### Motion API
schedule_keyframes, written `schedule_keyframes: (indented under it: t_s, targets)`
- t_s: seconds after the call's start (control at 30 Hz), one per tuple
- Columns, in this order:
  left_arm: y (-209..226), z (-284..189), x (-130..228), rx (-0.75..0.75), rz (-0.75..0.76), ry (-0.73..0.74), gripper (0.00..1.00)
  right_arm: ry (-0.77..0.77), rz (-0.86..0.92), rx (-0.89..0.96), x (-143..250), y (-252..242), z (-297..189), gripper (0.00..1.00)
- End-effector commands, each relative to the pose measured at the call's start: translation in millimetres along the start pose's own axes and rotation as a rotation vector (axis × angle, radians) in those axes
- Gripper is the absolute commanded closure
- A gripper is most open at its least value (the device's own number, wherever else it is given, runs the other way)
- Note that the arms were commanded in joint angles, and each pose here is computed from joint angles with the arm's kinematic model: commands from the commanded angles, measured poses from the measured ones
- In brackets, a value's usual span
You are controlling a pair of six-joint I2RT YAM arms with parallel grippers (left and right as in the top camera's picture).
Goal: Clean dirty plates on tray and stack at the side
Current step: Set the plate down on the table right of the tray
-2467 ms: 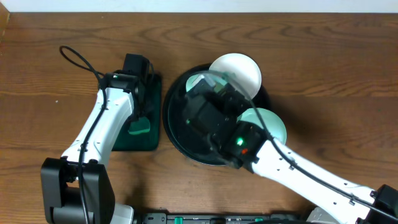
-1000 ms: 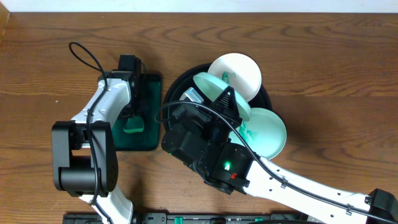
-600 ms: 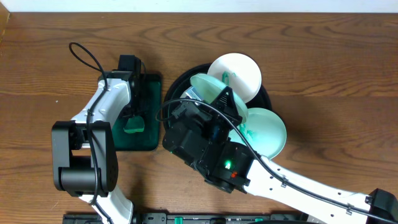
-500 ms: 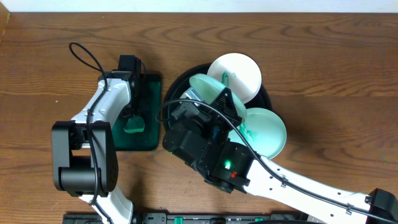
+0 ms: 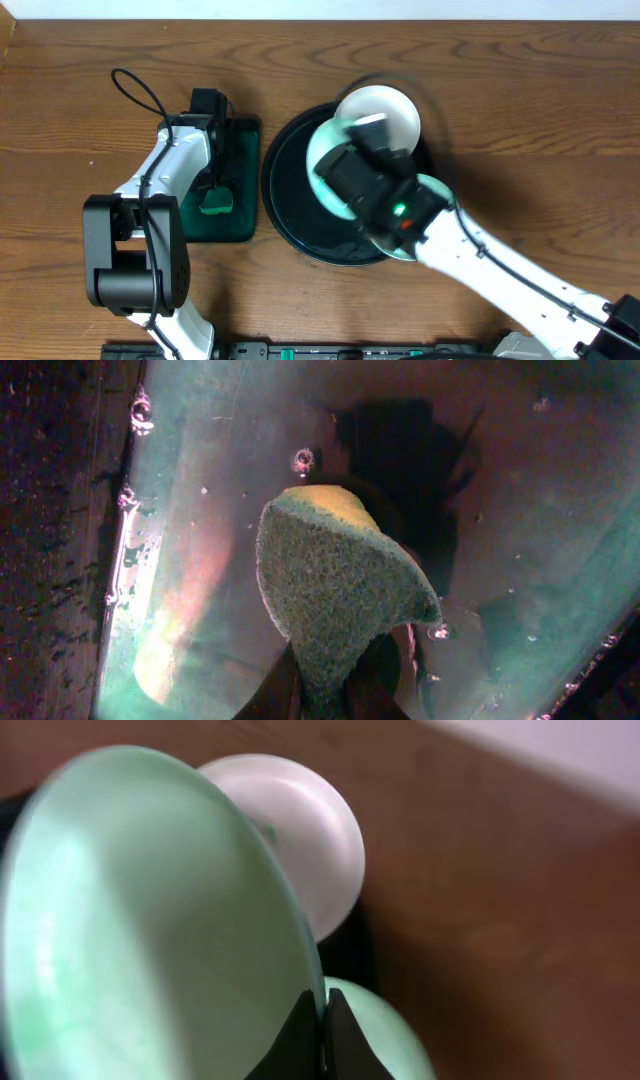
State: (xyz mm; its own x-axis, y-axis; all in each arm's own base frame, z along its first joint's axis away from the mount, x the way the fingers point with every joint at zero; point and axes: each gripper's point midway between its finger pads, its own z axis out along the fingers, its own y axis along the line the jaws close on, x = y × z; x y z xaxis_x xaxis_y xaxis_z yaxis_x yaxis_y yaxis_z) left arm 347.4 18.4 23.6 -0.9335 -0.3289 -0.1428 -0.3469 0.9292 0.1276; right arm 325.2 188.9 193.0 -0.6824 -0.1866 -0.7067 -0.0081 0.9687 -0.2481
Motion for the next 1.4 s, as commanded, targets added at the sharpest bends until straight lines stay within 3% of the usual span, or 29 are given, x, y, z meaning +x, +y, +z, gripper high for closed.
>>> schedule_keyframes:
  t_s: [0.0,0.23,0.3,0.47,0.6,1.0,1.17,1.23,1.37]
  targets:
    - [2.4,1.5,3.0,-0.006,0.015,0.013,0.93,0.068,0.358,-0.042,-5.6,-16.1,11.1,0.99]
    - [2.3,1.5,2.8,-0.006,0.015,0.012,0.93,0.248,0.603,-0.149,-5.9,-75.3,53.7,0.99]
    - [2.4,1.5,3.0,-0.006,0.015,0.013,0.93,0.289,0.729,-0.154,-3.4,-119.4,71.2,0.99]
    - [1.9,1.5,3.2,-0.004,0.015,0.014,0.93,0.318,0.921,-0.072,15.5,-202.5,92.2,0.99]
    - [1.8,1.5,3.0,-0.003,0.015,0.013,0.93,0.384,1.002,0.032,53.1,-257.3,109.0,0.99]
    - [2.9,1.5,5.8,-0.008,0.017,0.025,0.93,0.632,1.049,0.125,145.9,-279.9,181.1,0.99]
    - [3.1,1.4,6.2,-0.008,0.018,0.026,0.93,0.676,1.050,0.120,164.0,-279.3,195.0,0.99]
    - [3.1,1.4,6.2,-0.008,0.018,0.026,0.93,0.683,1.029,0.089,163.3,-276.0,193.7,0.64]
    - [3.0,1.5,6.1,-0.008,0.018,0.026,0.92,0.664,1.004,0.004,148.8,-267.9,186.1,0.58]
